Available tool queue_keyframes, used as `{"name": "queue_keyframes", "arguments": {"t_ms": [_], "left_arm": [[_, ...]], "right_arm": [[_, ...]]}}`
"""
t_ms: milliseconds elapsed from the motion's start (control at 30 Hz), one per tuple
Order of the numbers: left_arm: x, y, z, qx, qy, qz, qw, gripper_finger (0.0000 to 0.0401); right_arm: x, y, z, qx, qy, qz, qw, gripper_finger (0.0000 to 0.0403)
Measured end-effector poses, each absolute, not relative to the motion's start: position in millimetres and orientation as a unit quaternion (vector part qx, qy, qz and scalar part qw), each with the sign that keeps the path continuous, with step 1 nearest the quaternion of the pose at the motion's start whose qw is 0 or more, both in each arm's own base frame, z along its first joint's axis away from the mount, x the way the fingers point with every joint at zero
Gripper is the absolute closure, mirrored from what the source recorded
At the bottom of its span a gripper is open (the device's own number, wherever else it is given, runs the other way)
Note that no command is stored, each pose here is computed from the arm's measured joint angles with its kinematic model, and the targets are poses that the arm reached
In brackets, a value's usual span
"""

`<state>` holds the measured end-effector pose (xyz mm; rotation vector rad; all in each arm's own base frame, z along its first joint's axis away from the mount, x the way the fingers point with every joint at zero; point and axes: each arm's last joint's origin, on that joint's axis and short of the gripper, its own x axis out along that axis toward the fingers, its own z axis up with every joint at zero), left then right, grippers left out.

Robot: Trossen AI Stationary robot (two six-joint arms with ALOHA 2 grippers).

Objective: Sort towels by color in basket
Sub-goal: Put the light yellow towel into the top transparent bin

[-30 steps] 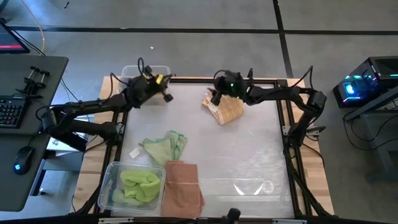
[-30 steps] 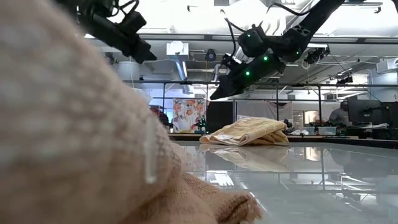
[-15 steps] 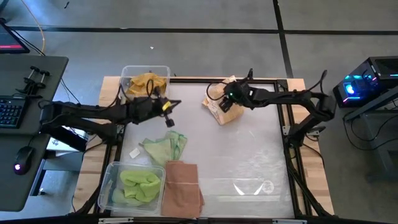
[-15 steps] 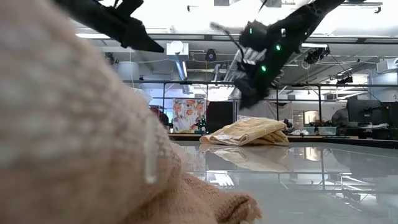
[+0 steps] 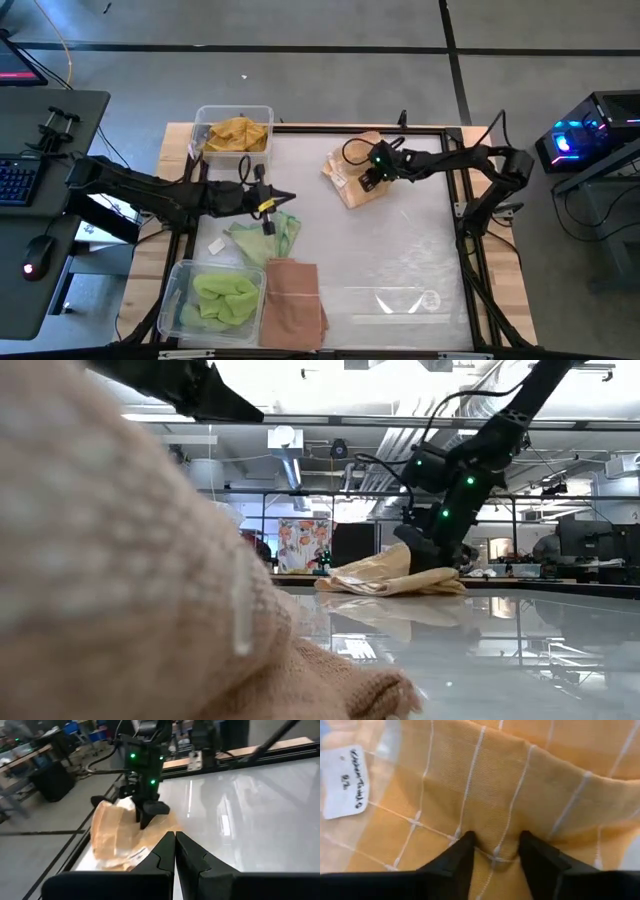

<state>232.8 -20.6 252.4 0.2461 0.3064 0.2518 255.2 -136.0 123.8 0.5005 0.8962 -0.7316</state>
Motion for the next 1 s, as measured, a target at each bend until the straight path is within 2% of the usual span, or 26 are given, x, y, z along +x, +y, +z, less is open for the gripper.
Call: {"name": "queue_keyframes", "arguments": {"t_ms": [200, 267, 467, 667, 867, 1000], "left_arm": [[231.0, -32.1, 253.3, 0.142, 0.148, 0.124, 0.971, 0.0401], [230.7, -33.9, 253.3, 0.143, 0.147, 0.124, 0.971, 0.0401], [231.9, -40.7, 251.2, 0.152, 0.148, 0.111, 0.971, 0.0401], [242.5, -43.6, 248.0, 0.181, 0.132, 0.104, 0.969, 0.0401], [259.7, -47.1, 247.4, 0.286, 0.064, 0.003, 0.956, 0.0397], [267.4, -43.7, 249.9, 0.347, 0.045, 0.000, 0.937, 0.0361]], "right_arm": [[267.4, -100.6, 114.4, 0.258, 0.351, -0.249, 0.865, 0.0374], [273.6, -84.1, 114.3, 0.251, 0.325, -0.210, 0.887, 0.0392], [302.0, -41.2, 137.8, 0.212, 0.226, -0.110, 0.944, 0.0381], [331.2, -20.6, 175.1, 0.157, 0.169, -0.057, 0.971, 0.0397], [354.1, -20.9, 209.6, 0.138, 0.163, -0.054, 0.975, 0.0393], [362.5, -21.7, 224.8, 0.112, 0.198, -0.055, 0.972, 0.0393]]}}
